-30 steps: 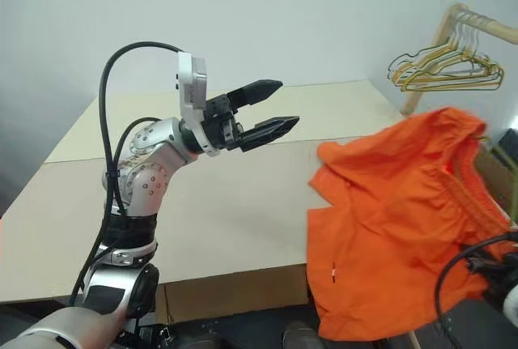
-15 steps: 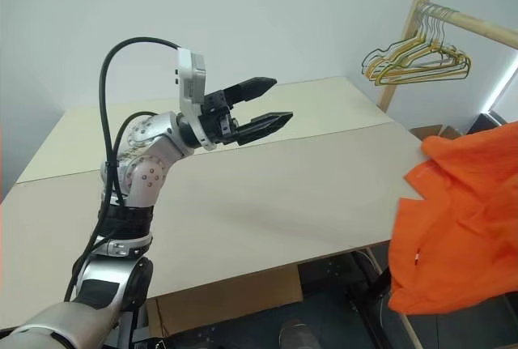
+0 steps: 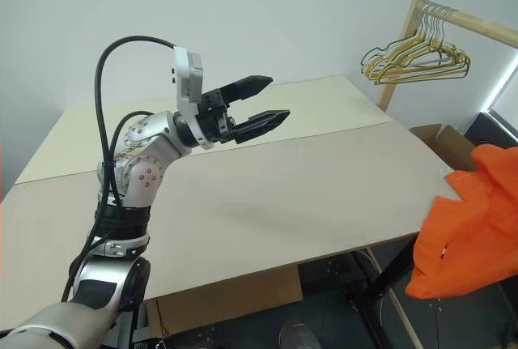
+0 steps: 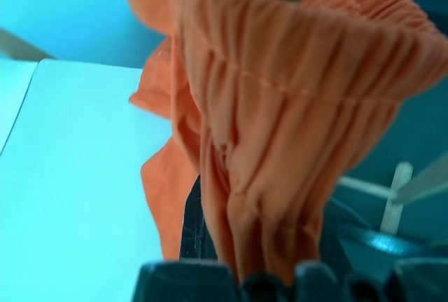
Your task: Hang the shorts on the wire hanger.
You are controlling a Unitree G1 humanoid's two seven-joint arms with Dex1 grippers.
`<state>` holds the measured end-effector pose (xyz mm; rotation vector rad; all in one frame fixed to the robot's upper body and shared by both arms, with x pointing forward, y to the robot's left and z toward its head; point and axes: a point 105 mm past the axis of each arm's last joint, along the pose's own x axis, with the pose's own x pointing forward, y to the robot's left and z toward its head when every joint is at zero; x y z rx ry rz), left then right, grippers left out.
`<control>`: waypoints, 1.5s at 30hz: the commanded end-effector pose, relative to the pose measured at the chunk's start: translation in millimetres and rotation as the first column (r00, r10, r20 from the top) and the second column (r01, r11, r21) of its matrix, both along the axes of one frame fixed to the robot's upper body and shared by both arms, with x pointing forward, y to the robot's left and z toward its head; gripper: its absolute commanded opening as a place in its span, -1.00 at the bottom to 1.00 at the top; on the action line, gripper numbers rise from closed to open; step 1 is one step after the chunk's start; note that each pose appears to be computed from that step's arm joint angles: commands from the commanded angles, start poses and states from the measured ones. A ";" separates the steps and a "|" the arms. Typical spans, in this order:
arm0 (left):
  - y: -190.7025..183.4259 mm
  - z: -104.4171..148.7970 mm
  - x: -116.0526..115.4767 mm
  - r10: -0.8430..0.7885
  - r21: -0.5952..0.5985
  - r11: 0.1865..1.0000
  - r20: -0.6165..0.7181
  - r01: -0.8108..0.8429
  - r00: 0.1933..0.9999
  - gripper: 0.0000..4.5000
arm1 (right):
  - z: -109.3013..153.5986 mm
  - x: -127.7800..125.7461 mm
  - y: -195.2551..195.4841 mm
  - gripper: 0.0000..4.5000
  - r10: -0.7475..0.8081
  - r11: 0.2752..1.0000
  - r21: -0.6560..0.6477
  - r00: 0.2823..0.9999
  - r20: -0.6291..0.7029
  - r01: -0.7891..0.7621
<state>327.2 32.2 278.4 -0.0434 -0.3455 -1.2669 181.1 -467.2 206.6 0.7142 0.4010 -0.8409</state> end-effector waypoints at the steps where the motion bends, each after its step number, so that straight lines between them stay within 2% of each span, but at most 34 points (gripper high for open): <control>1: 3.3 12.5 -5.7 0.007 -0.019 1.000 0.059 -0.005 0.998 0.99 | 12.3 -4.9 -2.6 -1.00 -0.020 1.000 -0.014 0.999 0.048 0.021; 8: 0.4 11.8 -6.9 -0.001 -0.011 1.000 0.072 0.002 0.997 0.99 | 6.3 -13.3 -8.0 -1.00 -0.065 0.998 -0.024 0.998 0.004 0.065; 12: 0.4 12.9 -6.7 -0.002 -0.010 1.000 0.077 0.003 0.997 1.00 | 5.1 -12.5 -6.4 -0.48 -0.058 0.998 -0.037 0.998 -0.005 0.057; 21: 0.9 13.2 -7.4 -0.008 0.000 1.000 0.082 0.008 0.997 1.00 | 18.3 -13.2 -3.6 0.90 -0.083 0.991 -0.108 0.996 0.019 0.084; 22: 0.9 13.3 -8.0 -0.013 0.002 1.000 0.081 0.013 0.997 1.00 | 22.2 -13.5 -3.0 0.99 -0.095 0.987 -0.130 0.995 0.019 0.097; 27: 1.3 11.3 -10.4 -0.044 0.010 0.999 0.061 0.043 0.997 1.00 | 48.7 -21.0 0.8 0.99 -0.230 0.937 -0.258 0.972 0.051 0.235; 34: 3.3 7.4 -12.2 -0.077 0.036 0.996 0.054 0.076 0.996 1.00 | 94.8 -25.9 30.9 0.99 -0.382 0.747 -0.553 0.919 0.099 0.370; 36: 3.8 7.7 -11.6 -0.085 0.040 0.996 0.053 0.083 0.995 1.00 | 118.7 -33.9 43.3 0.99 -0.466 0.579 -0.683 0.868 0.171 0.445; 38: 3.9 7.7 -11.2 -0.091 0.044 0.995 0.053 0.089 0.994 1.00 | 133.5 -32.3 57.1 0.99 -0.460 0.486 -0.730 0.851 0.254 0.481; 39: 3.9 7.6 -11.1 -0.092 0.045 0.995 0.054 0.090 0.994 1.00 | 143.9 -32.9 65.3 0.99 -0.458 0.399 -0.768 0.835 0.305 0.500; 40: 4.1 7.3 -10.9 -0.094 0.046 0.995 0.055 0.092 0.994 1.00 | 156.3 -29.9 77.3 0.99 -0.425 0.305 -0.812 0.834 0.352 0.498; 42: 5.2 6.8 -10.6 -0.095 0.049 0.995 0.060 0.092 0.994 1.00 | 174.9 -16.3 102.8 0.99 -0.285 0.183 -0.853 0.857 0.430 0.489; 43: 6.1 6.7 -10.1 -0.093 0.049 0.995 0.060 0.090 0.994 1.00 | 180.4 -6.5 114.1 0.99 -0.196 0.157 -0.870 0.878 0.437 0.468; 45: 9.8 5.8 -8.7 -0.080 0.048 0.996 0.068 0.077 0.994 1.00 | 184.0 27.5 146.7 0.99 0.087 0.107 -0.931 0.929 0.359 0.349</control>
